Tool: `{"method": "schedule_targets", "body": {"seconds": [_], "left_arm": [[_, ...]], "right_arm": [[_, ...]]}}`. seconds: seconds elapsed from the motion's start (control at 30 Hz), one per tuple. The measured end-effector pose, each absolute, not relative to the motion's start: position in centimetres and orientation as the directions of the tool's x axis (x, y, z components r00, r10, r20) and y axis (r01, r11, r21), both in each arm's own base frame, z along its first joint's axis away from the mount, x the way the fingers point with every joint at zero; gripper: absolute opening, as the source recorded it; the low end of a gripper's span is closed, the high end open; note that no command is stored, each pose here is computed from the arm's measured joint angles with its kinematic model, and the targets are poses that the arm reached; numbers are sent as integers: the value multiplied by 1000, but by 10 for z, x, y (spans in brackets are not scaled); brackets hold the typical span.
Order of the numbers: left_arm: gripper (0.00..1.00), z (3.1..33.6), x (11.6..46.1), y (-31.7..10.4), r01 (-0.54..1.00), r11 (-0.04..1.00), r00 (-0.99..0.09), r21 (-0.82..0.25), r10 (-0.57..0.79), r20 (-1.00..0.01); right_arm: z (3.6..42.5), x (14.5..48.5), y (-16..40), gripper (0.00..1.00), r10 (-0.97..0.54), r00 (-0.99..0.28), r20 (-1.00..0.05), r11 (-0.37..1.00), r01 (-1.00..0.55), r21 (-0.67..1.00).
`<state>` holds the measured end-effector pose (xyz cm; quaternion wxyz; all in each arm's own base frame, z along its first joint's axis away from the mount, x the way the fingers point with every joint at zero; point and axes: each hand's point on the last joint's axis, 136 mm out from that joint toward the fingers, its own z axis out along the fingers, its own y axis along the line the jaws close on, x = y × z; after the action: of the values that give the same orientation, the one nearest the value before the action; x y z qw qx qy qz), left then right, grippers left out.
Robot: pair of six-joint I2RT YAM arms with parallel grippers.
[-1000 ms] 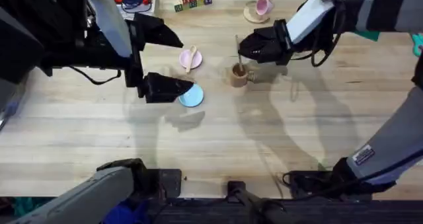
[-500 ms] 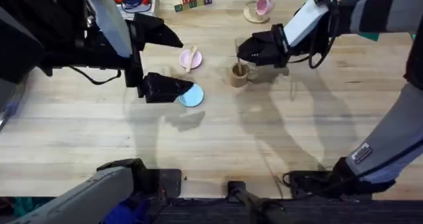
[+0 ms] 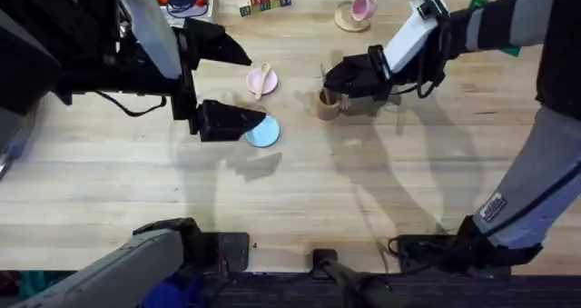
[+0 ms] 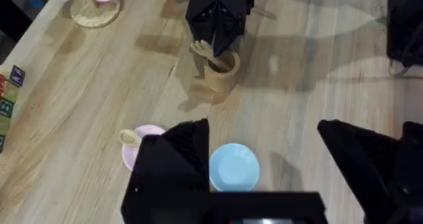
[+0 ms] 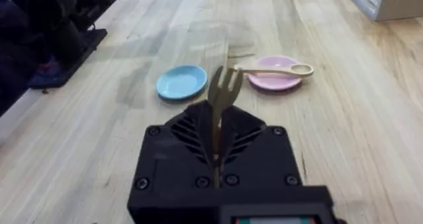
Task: Pick up a utensil and set it on the pink plate, then put the other utensil in the container.
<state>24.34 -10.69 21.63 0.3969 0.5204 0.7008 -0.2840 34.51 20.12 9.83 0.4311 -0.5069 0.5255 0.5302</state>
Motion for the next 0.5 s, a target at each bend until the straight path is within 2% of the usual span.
{"method": "schedule_targets", "body": {"seconds": [0.07,0.17,0.3,0.37,0.4,0.5], "left_arm": [[993,216,243,-107,955,297,-143,15,504,-852],[993,216,243,-107,955,297,-143,15,504,-852],[993,216,243,-107,955,297,-143,15,504,-852],[993,216,243,-107,955,297,-144,15,504,-852],[993,216,243,-107,955,297,-144,15,504,-852],[993,216,243,-107,955,297,-144,15,504,-852]], "right_arm": [[98,345,201,62,-76,-116,-990,-76,-990,122],[98,345,201,394,-75,-116,-990,-76,-990,122],[98,345,201,681,-75,-117,-990,-76,-990,122],[98,345,201,950,-75,-116,-990,-76,-990,122],[98,345,201,983,-74,-116,-990,-76,-990,122],[98,345,201,995,-74,-116,-990,-76,-990,122]]}}
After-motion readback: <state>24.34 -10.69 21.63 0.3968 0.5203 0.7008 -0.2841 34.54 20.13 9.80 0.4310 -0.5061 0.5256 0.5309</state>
